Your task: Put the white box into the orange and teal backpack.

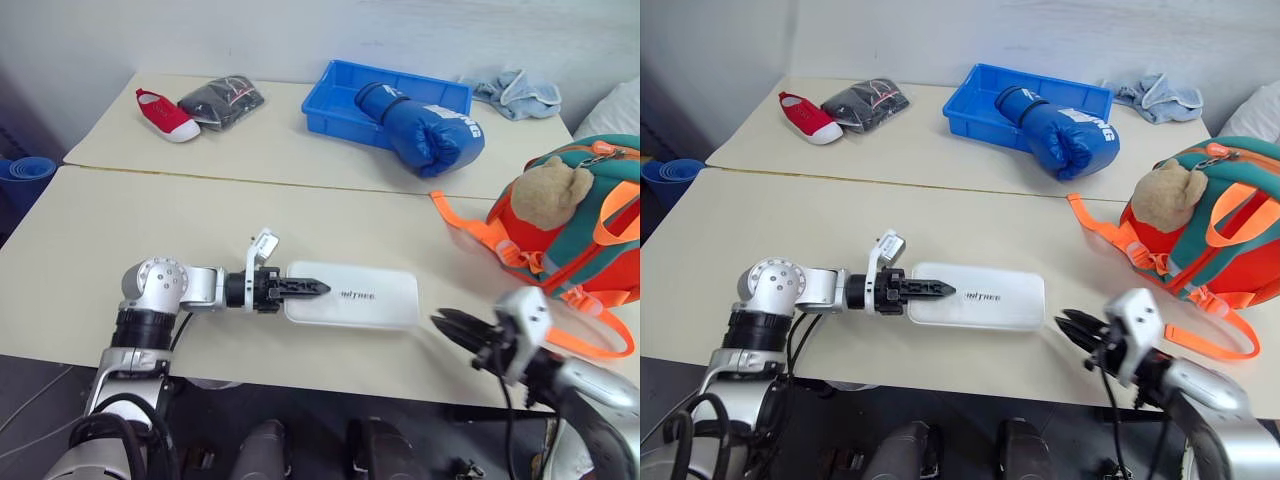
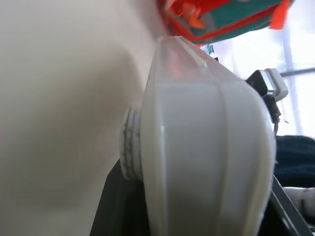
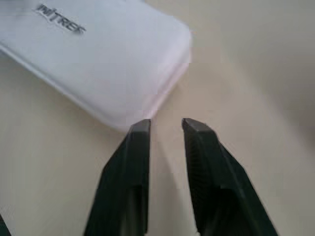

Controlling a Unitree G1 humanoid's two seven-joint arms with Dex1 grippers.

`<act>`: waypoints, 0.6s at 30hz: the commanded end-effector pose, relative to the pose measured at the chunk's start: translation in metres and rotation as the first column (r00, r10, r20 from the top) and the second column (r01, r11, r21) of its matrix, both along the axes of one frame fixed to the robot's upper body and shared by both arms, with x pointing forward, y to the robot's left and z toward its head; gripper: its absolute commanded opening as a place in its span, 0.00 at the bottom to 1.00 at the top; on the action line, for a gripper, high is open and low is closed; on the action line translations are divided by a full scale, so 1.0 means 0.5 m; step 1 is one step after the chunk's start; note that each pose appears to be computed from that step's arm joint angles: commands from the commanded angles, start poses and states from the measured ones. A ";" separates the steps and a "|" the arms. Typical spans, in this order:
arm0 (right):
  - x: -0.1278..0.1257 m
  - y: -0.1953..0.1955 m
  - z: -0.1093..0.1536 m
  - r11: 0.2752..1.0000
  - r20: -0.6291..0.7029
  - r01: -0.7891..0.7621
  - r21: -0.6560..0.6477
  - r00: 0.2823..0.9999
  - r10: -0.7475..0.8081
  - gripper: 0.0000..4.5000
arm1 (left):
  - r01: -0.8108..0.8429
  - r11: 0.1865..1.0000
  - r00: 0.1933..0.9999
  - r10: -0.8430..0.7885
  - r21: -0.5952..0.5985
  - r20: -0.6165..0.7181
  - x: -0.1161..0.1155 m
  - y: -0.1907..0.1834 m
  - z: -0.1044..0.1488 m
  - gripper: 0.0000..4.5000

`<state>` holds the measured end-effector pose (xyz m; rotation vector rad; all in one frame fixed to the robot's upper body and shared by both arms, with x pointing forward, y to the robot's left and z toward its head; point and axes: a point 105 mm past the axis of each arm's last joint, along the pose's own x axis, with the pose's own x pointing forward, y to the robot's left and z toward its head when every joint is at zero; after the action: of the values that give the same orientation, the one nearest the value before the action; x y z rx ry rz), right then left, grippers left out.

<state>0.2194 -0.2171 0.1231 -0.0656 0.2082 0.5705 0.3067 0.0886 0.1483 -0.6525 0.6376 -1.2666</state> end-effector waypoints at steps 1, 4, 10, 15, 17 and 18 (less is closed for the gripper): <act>-0.037 -0.085 0.057 0.984 0.150 0.177 -0.026 0.974 -0.172 0.51 | 0.095 0.994 0.898 -0.058 -0.062 0.437 -0.014 0.013 0.073 0.27; -0.075 -0.163 0.071 0.942 0.209 0.330 -0.061 0.927 -0.311 0.75 | 0.134 0.990 0.786 -0.082 -0.040 0.613 -0.016 0.024 0.083 0.27; -0.069 -0.250 0.094 0.896 0.304 0.434 -0.092 0.869 -0.389 0.99 | 0.156 0.988 0.682 -0.112 0.007 0.722 -0.010 0.032 0.083 0.27; 0.014 -0.265 0.119 0.923 0.356 0.382 -0.039 0.869 -0.344 0.99 | 0.165 0.986 0.671 -0.140 0.037 0.728 -0.008 0.035 0.075 0.27; 0.055 -0.256 0.126 0.945 0.351 0.328 0.005 0.884 -0.309 0.99 | 0.162 0.986 0.669 -0.143 0.044 0.729 -0.007 0.036 0.075 0.27; 0.075 -0.245 0.128 0.956 0.346 0.293 0.019 0.895 -0.281 0.99 | 0.158 0.987 0.670 -0.139 0.043 0.729 -0.007 0.038 0.077 0.27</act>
<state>0.2503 -0.3440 0.1858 -0.1793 -0.1106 0.2113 0.3042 0.1061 0.1752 -0.0936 0.0412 -1.5411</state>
